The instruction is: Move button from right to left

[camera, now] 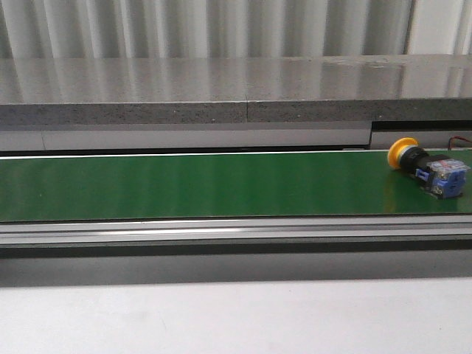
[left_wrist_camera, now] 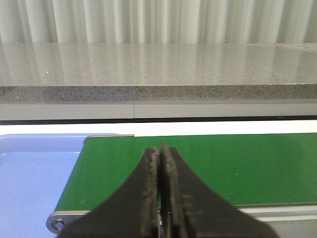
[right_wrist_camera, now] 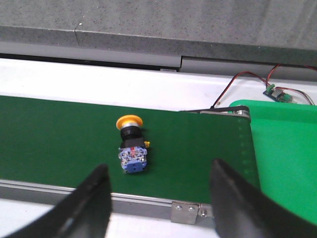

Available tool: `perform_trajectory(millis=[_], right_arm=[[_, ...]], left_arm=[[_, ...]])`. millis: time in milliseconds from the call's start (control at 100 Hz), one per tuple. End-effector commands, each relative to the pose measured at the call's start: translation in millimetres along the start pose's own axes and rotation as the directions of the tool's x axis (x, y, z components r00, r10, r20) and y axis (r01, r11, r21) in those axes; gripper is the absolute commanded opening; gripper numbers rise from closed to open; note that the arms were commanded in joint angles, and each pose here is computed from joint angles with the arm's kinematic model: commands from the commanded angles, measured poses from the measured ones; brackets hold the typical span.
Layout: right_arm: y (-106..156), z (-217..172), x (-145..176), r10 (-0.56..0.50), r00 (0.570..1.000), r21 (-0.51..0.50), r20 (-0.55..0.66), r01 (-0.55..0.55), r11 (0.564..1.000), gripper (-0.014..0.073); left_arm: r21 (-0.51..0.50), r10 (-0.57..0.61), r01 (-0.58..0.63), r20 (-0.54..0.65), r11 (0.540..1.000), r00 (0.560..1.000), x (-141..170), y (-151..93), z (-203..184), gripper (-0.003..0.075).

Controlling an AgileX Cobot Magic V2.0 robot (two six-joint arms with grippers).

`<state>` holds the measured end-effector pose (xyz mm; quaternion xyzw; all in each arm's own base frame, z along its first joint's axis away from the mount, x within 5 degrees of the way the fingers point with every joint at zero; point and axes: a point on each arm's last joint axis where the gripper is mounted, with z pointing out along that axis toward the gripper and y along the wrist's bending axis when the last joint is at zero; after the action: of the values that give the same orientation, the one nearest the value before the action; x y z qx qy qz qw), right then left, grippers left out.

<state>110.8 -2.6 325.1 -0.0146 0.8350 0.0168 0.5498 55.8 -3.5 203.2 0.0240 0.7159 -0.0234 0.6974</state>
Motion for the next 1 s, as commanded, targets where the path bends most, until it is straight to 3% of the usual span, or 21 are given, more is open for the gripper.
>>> perform_trajectory(millis=[0,140,990], right_arm=[[-1.6,-2.0,-6.5,0.011,0.997,0.022,0.075,-0.013,1.0,0.02],[-1.6,-0.8,-4.2,0.016,0.998,0.02,0.067,-0.017,1.0,-0.0072],[-1.5,-0.9,-4.6,0.021,0.997,0.018,0.071,-0.023,1.0,-0.0067]], left_arm=[[0.014,-0.012,0.011,0.09,1.0,0.996,-0.7,-0.9,-1.4,-0.002],[0.014,-0.012,0.011,0.09,1.0,0.996,-0.7,-0.9,-1.4,-0.002],[0.014,-0.012,0.011,0.09,1.0,0.996,-0.7,-0.9,-1.4,-0.002]])
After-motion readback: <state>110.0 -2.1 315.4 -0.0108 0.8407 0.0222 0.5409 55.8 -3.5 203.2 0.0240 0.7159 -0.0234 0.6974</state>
